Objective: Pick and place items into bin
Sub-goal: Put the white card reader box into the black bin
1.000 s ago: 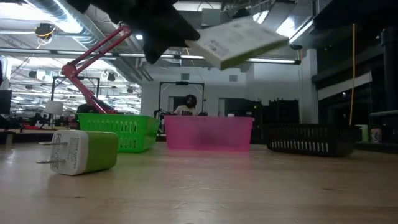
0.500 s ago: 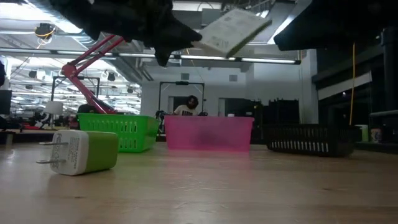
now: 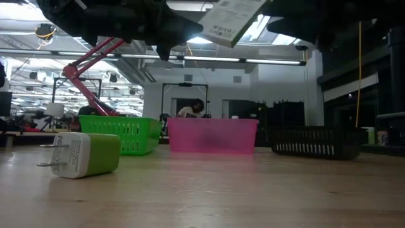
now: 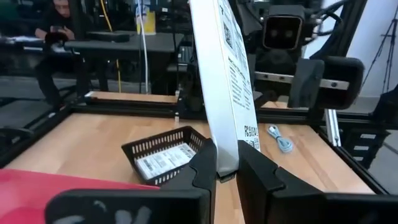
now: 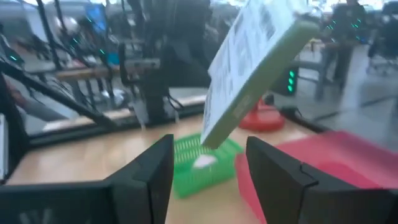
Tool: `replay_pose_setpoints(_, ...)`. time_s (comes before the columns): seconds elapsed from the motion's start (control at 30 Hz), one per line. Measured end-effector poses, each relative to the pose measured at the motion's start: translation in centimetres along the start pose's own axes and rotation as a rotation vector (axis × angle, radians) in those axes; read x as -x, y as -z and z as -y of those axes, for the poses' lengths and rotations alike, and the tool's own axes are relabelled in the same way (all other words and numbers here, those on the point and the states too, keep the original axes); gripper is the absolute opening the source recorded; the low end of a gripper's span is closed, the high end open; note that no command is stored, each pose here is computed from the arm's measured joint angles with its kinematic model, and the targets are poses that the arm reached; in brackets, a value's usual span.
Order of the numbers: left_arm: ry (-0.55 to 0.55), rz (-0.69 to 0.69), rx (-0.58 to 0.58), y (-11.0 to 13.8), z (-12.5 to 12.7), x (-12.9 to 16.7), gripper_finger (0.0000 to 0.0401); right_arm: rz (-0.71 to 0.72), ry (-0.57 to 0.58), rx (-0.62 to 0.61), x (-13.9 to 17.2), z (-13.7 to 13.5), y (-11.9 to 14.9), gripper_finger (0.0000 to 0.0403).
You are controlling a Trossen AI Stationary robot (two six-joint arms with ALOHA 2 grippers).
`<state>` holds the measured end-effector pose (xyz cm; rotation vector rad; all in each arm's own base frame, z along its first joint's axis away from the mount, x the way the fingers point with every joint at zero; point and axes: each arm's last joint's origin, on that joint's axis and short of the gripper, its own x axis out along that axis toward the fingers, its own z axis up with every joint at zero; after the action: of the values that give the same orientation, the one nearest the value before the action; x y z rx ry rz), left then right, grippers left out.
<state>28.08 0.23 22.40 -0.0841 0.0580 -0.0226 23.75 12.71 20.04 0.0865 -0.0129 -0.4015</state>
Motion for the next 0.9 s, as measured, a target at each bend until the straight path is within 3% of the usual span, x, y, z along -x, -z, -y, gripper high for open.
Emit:
replay_pose_setpoints(0.43, 0.011, 0.044, -0.046, -0.4, 0.1, 0.0, 0.0033, 0.088, -0.076, -0.024, -2.4, 2.8, -0.5, 0.0184)
replay_pose_setpoints(0.9, 0.034, 0.048, -0.065, -0.4, 0.8, 0.0, 0.0033, 0.158, -0.132, -0.027, -3.2, 3.5, -1.3, 0.0173)
